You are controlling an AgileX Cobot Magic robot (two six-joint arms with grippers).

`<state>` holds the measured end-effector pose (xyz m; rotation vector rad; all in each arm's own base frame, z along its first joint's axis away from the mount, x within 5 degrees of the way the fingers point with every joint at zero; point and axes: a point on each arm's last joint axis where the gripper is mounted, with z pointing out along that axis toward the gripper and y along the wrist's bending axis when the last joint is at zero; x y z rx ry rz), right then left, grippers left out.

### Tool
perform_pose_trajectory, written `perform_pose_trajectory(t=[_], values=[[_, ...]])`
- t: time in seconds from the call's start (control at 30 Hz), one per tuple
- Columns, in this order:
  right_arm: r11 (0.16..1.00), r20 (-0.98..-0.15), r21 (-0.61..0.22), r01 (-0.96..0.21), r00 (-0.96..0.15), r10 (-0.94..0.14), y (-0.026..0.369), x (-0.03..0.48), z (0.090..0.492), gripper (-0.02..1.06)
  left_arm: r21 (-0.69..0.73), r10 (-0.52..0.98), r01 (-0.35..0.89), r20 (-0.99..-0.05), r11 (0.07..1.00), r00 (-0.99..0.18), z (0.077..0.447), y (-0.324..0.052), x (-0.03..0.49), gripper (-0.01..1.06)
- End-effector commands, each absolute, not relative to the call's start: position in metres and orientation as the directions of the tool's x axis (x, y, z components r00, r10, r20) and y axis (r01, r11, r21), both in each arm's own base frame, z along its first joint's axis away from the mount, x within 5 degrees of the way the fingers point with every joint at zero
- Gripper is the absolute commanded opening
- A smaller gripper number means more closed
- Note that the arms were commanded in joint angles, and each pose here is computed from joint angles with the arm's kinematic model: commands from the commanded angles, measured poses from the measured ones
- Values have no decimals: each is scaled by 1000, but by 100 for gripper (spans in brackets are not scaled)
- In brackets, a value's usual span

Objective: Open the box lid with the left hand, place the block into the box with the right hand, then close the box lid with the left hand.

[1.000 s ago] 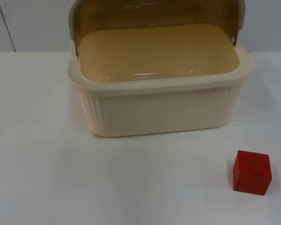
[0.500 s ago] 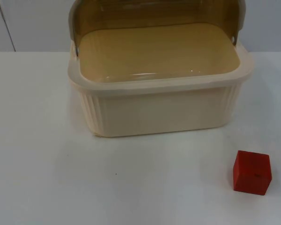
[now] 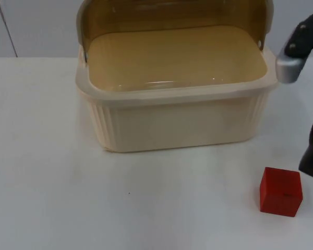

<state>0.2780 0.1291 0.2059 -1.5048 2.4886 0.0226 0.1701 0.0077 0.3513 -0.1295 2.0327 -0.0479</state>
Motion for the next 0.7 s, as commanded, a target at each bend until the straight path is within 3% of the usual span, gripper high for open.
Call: perform_pose_trajectory(t=[0.0, 0.27, 0.43, 0.67], values=[[441, -193, -110, -891, -416, -888, 129, 281, 200, 105, -92, -113, -69, -887, 993, -447, 349, 7, 170, 105], [388, -174, -114, -915, -366, -914, 132, 288, 183, 105, -92, -113, -69, -887, 993, -447, 349, 7, 170, 105], [331, -117, -65, -941, -323, -939, 145, 285, 160, 105, -92, -113, -69, -887, 993, -447, 349, 7, 170, 105], [279, -89, -98, -955, -271, -958, 157, 288, 139, 105, -63, -89, -71, -882, 995, -463, 348, 8, 170, 105]])
